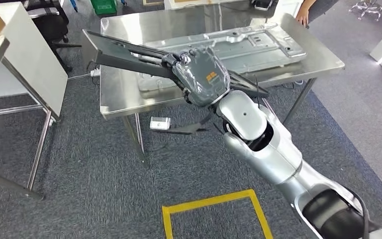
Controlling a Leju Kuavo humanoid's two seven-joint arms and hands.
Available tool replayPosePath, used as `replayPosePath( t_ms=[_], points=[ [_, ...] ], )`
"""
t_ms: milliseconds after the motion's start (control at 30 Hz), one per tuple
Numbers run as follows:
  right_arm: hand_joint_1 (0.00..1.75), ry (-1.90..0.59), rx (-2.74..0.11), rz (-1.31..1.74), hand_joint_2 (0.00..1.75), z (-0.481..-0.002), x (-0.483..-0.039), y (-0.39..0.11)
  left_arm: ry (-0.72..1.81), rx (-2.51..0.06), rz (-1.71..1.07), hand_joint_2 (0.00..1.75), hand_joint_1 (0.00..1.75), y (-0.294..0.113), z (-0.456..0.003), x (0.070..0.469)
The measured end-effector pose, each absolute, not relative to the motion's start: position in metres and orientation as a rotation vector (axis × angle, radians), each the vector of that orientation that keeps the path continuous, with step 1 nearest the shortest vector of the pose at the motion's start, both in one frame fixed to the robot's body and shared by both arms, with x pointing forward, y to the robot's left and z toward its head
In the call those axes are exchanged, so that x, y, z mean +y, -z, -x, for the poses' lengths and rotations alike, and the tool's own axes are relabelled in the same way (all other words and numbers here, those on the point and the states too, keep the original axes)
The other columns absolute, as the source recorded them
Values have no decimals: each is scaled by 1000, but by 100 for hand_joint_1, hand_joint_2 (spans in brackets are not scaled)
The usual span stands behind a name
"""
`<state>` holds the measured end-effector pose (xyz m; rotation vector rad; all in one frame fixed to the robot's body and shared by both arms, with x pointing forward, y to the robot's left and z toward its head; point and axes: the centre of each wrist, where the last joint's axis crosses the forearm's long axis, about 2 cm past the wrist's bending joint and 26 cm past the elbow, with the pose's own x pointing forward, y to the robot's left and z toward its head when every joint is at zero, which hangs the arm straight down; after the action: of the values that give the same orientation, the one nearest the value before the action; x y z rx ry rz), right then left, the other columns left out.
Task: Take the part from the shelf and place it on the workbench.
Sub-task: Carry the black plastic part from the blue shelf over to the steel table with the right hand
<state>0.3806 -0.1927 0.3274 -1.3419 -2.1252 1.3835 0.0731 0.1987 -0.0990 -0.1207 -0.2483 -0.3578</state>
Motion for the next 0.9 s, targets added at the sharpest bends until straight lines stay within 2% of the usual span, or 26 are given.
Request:
replayPosePath(
  t_ms=[900],
  points=[
    [175, -1388, -2077, 1350, 175, -384, -191, -333, 350, -266, 124, 175, 0, 99, -73, 200]
  ],
)
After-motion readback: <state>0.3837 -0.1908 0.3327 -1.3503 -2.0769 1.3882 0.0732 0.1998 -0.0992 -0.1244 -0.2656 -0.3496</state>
